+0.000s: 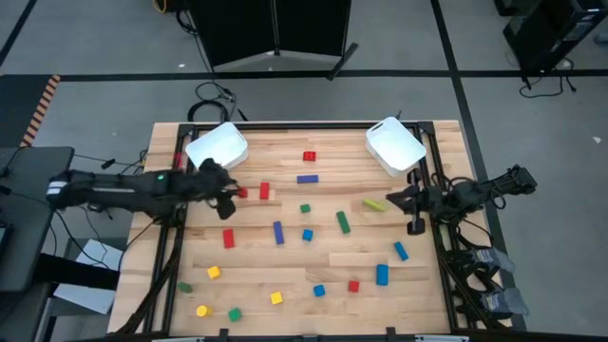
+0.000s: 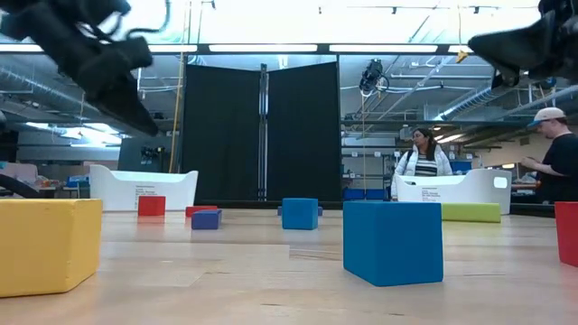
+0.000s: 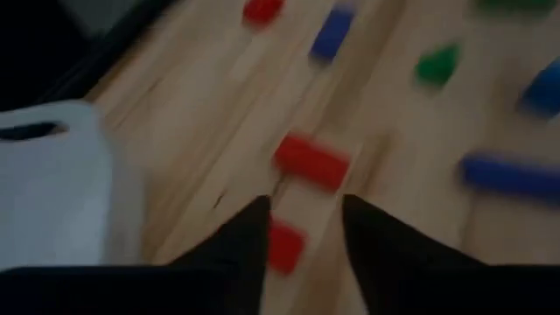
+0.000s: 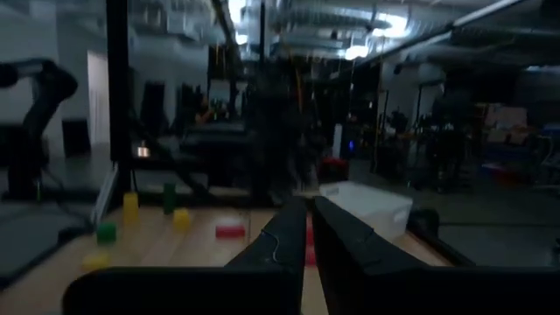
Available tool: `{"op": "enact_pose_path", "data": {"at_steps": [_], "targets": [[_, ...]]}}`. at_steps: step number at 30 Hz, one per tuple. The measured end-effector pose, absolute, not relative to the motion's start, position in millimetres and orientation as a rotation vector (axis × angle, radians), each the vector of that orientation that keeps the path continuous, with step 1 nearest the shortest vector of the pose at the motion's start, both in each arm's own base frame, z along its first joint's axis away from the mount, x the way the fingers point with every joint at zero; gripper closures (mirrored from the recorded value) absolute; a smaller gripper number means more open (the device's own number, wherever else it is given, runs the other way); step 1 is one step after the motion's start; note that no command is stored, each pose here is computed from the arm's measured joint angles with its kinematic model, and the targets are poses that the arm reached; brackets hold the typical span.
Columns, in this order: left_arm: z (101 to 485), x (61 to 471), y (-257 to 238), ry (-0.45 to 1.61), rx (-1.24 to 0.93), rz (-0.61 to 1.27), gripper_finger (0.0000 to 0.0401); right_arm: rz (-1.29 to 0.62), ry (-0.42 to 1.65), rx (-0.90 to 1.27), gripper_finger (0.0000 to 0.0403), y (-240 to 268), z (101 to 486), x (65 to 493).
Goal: Sort blocks by size
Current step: Put the small red block into the right white bin
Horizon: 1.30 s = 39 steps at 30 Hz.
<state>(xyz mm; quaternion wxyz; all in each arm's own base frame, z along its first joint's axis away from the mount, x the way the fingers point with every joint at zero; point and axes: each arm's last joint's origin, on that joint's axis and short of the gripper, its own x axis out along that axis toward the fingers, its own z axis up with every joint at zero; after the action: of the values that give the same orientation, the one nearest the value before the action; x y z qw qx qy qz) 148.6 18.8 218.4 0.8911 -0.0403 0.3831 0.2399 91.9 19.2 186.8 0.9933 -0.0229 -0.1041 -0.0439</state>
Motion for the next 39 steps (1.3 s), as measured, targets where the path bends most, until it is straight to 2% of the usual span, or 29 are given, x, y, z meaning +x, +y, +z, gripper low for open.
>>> {"op": "enact_pose_path", "data": {"at_steps": [6, 11, 18, 31, 39], "targets": [[206.5, 188.5, 26.7, 1.15, 0.046, 0.392, 0.013, -0.094, -0.309, -0.005, 0.0368, 18.3, 196.6, 89.2], [183.9, 206.6, 34.1, 1.303, 0.077, 0.319, 0.0098, -0.086, -0.314, 0.039, 0.0368, 18.3, 196.9, 89.1], [179.6, 210.8, 43.0, 1.302, 0.087, 0.324, 0.0096, -0.064, -0.314, 0.119, 0.0368, 18.6, 196.6, 89.2], [159.9, 204.4, 46.6, 1.308, 0.052, 0.297, 0.0097, -0.044, -0.314, 0.119, 0.0368, 19.1, 196.5, 89.3], [145.2, 202.2, 46.1, 1.244, 0.041, 0.313, 0.0145, -0.043, -0.315, 0.123, 0.0368, 19.2, 196.6, 89.3]]}}
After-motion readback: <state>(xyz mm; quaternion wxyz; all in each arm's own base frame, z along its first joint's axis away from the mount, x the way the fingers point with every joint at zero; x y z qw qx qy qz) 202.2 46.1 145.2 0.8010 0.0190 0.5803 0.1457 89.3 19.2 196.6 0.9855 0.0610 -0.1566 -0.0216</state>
